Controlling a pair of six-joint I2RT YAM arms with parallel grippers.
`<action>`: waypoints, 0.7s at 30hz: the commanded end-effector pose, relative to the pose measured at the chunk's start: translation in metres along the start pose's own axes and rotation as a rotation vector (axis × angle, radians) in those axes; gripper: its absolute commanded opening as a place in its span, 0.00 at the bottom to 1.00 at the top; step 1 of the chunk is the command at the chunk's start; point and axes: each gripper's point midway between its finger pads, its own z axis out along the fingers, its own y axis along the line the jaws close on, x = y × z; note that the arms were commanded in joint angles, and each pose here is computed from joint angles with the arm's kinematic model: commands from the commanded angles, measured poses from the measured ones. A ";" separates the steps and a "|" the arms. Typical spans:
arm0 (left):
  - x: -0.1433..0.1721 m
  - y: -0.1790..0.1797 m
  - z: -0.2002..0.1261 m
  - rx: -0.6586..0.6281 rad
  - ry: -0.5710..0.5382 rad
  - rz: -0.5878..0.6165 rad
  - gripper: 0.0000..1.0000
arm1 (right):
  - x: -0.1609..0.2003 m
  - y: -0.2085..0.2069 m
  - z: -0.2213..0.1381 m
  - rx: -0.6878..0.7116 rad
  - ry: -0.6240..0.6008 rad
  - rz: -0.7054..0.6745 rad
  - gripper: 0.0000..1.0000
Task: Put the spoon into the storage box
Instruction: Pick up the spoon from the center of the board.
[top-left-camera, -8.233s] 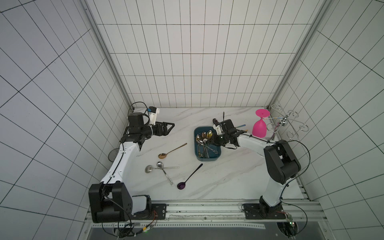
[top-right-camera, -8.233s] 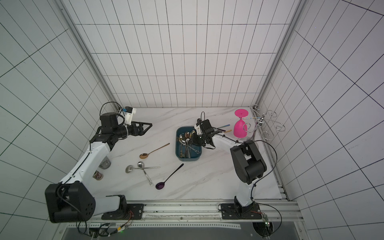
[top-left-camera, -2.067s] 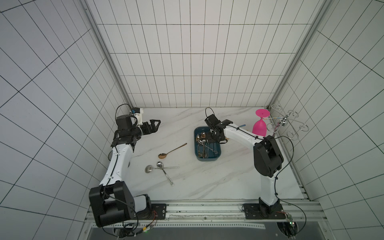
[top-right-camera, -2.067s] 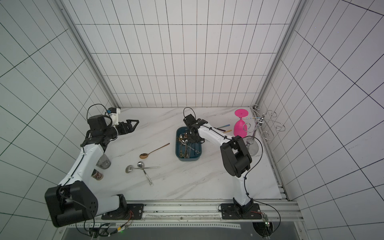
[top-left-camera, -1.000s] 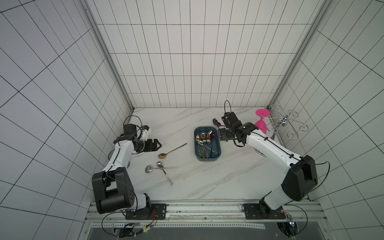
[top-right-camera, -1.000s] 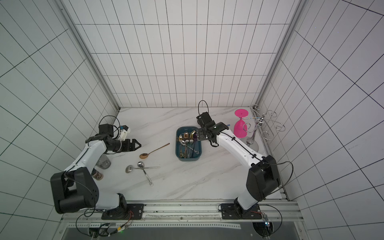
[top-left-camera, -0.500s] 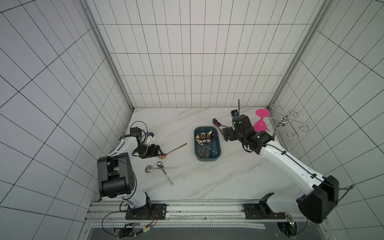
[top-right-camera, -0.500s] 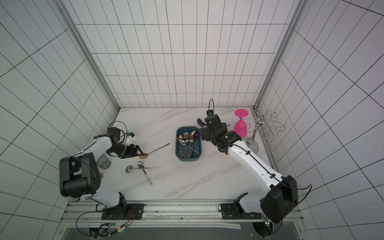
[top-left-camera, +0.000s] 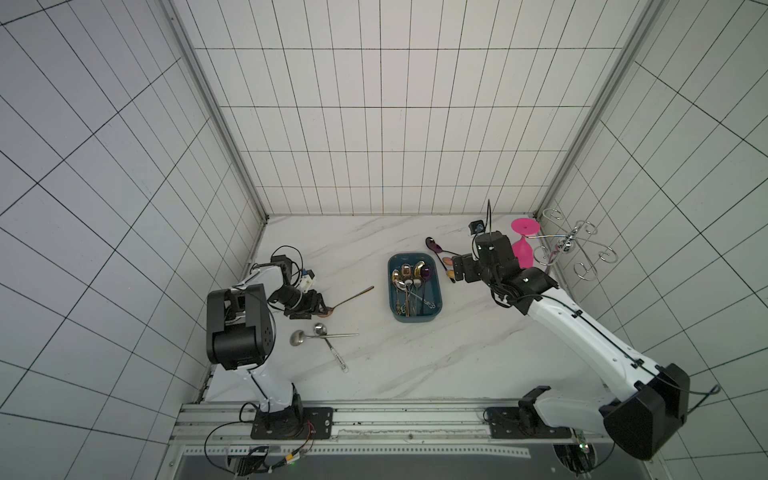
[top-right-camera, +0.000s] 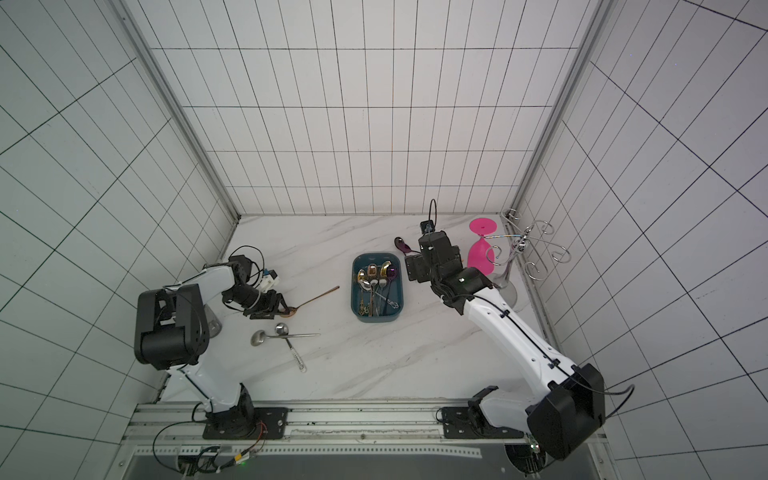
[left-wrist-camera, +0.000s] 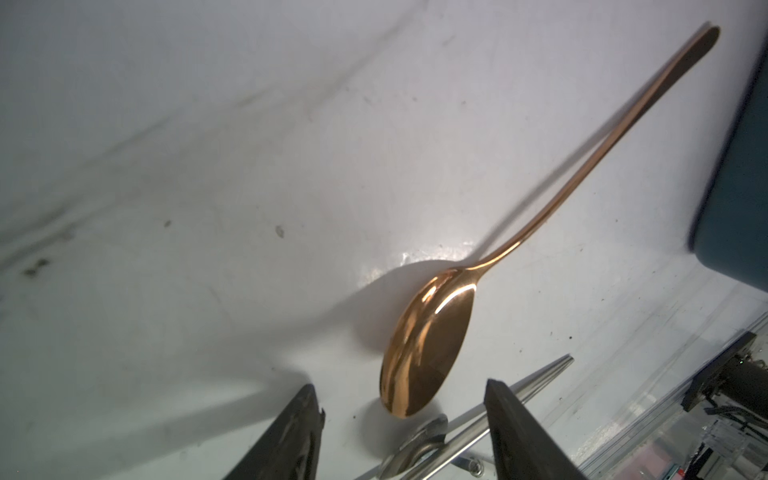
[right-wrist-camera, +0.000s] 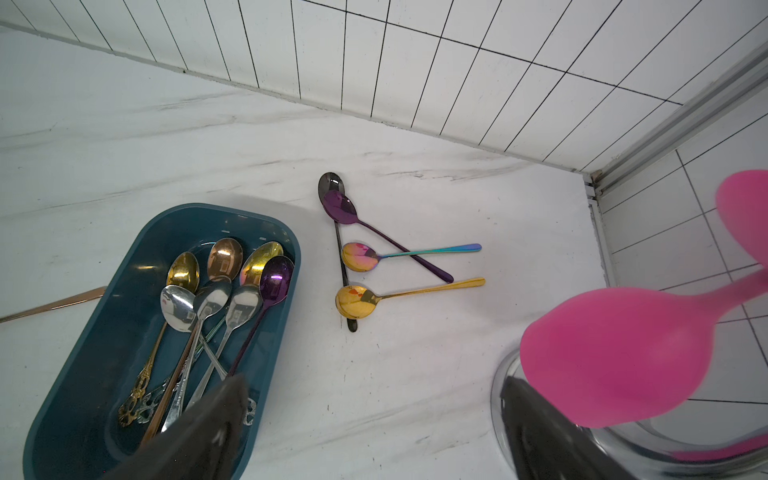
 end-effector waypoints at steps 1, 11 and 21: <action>-0.007 0.001 0.001 0.002 0.000 -0.004 0.59 | 0.002 -0.002 -0.003 -0.012 -0.012 -0.001 0.99; -0.009 -0.002 0.014 0.068 0.044 -0.063 0.42 | 0.007 0.001 -0.001 -0.022 0.025 -0.030 0.99; -0.009 0.000 0.018 0.073 0.058 -0.081 0.24 | 0.009 0.006 0.001 -0.048 0.042 0.000 0.99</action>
